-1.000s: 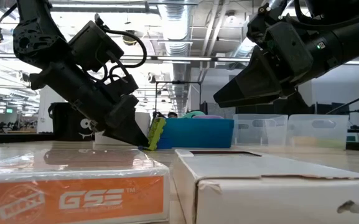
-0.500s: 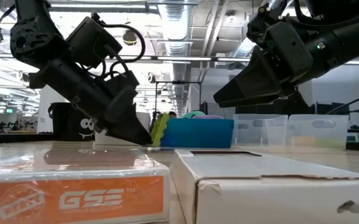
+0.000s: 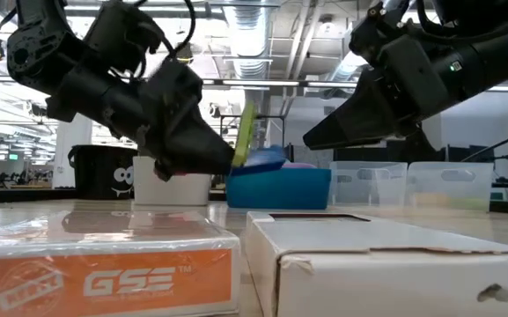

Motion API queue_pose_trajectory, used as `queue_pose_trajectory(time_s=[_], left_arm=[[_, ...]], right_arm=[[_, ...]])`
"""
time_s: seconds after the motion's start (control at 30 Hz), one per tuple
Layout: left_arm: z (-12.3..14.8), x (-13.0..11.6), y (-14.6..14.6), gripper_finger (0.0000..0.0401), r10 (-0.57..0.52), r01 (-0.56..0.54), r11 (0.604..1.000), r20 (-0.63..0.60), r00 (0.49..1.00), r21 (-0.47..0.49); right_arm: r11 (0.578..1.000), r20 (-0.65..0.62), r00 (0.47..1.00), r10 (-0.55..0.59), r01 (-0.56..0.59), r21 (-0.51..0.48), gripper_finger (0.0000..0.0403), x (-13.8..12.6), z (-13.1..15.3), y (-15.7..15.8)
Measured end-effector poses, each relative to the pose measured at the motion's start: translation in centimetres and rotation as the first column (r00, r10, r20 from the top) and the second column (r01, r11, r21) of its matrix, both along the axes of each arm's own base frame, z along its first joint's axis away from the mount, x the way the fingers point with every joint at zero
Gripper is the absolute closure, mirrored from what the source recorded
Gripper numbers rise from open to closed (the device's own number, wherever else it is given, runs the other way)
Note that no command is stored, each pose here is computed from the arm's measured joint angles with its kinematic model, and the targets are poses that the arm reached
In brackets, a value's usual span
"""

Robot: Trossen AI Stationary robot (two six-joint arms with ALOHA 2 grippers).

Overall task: Pick & Place Toys
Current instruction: Put the small blue game piece into the right transparent bin

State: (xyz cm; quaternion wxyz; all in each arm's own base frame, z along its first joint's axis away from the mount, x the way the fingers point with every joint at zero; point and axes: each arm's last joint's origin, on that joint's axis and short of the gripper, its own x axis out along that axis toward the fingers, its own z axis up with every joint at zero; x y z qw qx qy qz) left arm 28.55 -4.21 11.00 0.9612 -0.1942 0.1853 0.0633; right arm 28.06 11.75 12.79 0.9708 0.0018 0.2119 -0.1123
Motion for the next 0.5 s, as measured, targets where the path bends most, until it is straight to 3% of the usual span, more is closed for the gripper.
queue_pose_trajectory(time_s=[0.23,0.37,0.5], left_arm=[[0.6,0.0,-1.6,0.0263,-0.168,0.174,0.978,0.066,0.984,-0.113],[0.8,0.0,-2.2,0.0263,-0.212,0.224,0.958,0.084,0.974,-0.181],[1.3,0.1,-2.5,0.0263,-0.227,0.251,0.95,0.14,0.964,-0.188]], right_arm=[[0.96,0.007,0.987,0.159,-0.153,-0.235,0.0163,-0.3,0.8,1.5],[0.915,0.04,0.969,0.242,-0.214,-0.342,0.0163,-0.5,1.5,2.7],[0.883,0.053,0.956,0.289,-0.245,-0.4,0.0163,-0.7,1.9,3.4]])
